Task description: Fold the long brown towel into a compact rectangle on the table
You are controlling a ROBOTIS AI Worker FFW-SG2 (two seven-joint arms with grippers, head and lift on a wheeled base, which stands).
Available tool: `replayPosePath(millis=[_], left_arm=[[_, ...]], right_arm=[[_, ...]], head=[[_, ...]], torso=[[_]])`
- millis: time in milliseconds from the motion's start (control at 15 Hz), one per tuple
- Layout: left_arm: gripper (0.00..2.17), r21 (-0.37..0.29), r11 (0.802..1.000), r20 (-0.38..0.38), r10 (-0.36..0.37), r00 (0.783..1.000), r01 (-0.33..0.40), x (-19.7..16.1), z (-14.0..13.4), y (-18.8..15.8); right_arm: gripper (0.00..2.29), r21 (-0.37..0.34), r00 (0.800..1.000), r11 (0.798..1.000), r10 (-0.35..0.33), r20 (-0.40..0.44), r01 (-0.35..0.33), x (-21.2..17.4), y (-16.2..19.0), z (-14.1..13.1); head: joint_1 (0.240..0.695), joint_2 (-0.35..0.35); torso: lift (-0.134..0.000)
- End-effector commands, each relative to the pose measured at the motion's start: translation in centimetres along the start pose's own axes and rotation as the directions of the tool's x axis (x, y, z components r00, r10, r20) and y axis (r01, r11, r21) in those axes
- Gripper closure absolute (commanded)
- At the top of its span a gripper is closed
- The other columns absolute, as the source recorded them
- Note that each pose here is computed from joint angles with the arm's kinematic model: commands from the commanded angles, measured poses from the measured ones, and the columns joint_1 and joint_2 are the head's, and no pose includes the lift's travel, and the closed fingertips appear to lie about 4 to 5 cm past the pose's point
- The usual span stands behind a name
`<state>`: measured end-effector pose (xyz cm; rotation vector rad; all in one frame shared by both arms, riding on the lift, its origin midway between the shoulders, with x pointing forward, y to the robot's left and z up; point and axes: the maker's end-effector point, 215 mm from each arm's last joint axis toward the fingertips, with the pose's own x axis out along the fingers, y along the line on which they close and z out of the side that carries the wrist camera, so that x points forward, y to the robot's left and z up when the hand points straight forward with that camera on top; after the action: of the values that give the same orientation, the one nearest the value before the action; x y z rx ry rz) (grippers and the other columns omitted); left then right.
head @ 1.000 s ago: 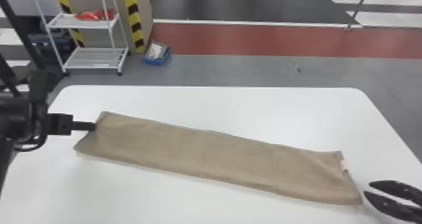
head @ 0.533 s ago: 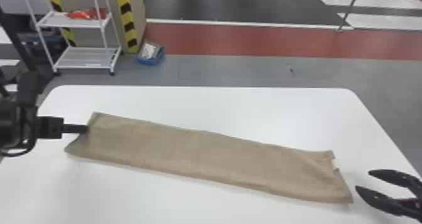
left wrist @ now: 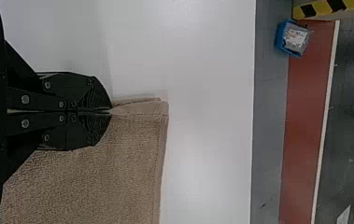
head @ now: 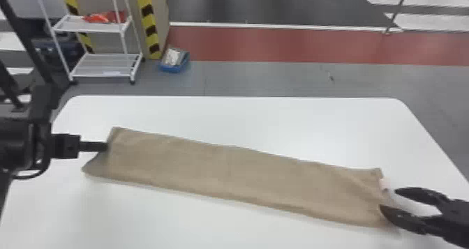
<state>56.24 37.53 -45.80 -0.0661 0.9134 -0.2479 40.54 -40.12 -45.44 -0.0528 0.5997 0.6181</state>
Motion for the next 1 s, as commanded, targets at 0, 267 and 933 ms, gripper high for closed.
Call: replayPosePath(millis=[0,267,933], left_arm=[[1.67,0.005,1.0,0.012,-0.004,1.0,0.004,-0.3,-0.2,-0.3],[0.1,0.021,1.0,0.026,-0.001,1.0,0.001,-1.2,-0.6,-0.4],[0.1,-0.069,0.997,0.063,-0.032,0.997,0.036,-2.6,-1.0,-0.4]], right_arm=[[0.29,0.02,1.0,1.0,0.009,-0.004,-0.009,0.7,0.2,-0.1],[0.29,0.042,1.0,0.999,0.002,-0.002,-0.002,0.8,-0.2,0.0],[0.29,0.077,0.997,0.996,-0.056,0.045,0.052,-2.3,-2.2,0.3]], head=[[0.695,-0.031],[0.695,-0.027],[0.695,-0.053]], torso=[[-0.124],[-0.124],[-0.124]])
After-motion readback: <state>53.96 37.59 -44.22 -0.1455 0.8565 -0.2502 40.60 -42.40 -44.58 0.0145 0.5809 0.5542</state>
